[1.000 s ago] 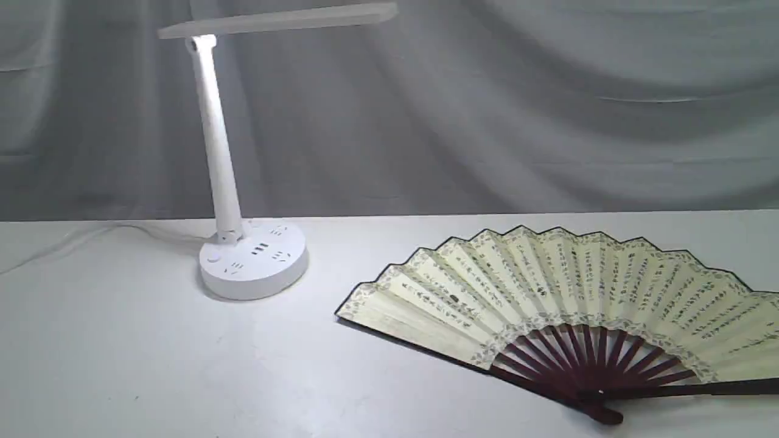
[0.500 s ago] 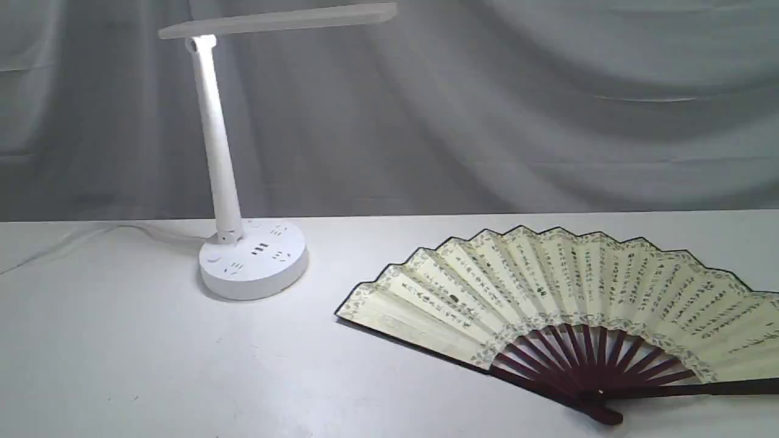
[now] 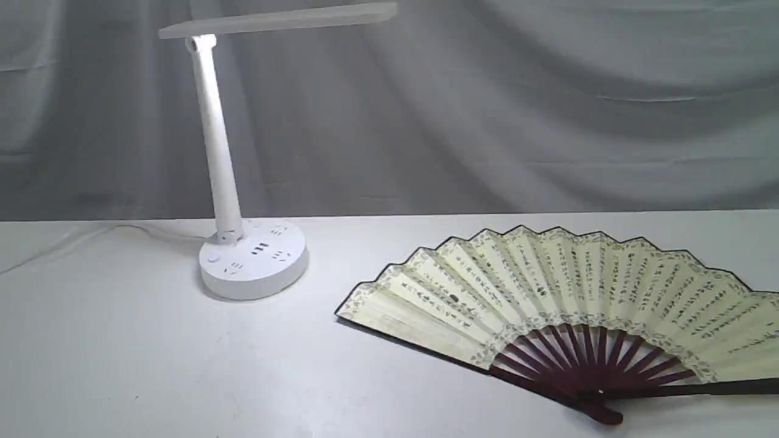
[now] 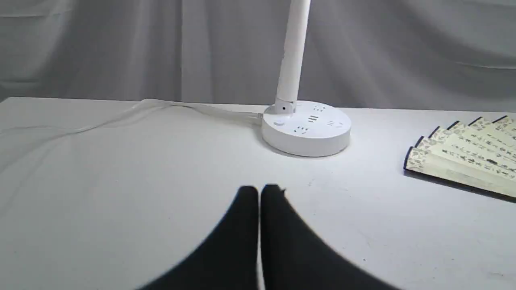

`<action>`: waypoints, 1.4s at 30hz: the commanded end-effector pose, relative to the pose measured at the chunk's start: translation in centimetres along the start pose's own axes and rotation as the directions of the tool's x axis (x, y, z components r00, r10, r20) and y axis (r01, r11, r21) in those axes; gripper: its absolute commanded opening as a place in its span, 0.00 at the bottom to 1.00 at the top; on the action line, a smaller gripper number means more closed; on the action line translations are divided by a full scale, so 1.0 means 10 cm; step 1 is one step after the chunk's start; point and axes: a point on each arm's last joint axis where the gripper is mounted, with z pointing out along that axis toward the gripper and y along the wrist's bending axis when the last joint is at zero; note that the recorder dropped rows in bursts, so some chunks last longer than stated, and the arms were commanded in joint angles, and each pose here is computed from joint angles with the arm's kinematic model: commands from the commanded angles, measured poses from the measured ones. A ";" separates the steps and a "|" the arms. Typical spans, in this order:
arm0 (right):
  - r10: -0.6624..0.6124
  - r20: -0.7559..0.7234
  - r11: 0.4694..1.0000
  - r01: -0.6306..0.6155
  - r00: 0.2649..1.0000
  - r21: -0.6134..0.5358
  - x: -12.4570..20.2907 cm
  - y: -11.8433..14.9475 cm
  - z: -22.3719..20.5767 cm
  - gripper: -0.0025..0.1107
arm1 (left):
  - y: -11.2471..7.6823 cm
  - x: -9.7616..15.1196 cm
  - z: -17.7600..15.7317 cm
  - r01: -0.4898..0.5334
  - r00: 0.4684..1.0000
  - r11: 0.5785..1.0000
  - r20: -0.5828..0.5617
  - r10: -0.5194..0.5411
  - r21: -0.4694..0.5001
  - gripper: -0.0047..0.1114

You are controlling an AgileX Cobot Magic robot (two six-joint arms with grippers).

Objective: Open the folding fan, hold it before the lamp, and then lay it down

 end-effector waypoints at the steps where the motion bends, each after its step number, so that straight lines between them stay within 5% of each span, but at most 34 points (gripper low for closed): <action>1: -0.017 0.004 1.000 0.017 1.000 -0.003 0.01 0.00 0.00 0.02 | 0.00 0.01 0.00 0.009 1.000 1.000 0.001 -0.009 0.001 0.04; 42: -0.013 0.001 1.000 0.013 1.000 0.024 0.01 -0.01 0.00 0.02 | 0.00 0.01 0.00 0.009 1.000 1.000 0.001 -0.009 0.001 0.04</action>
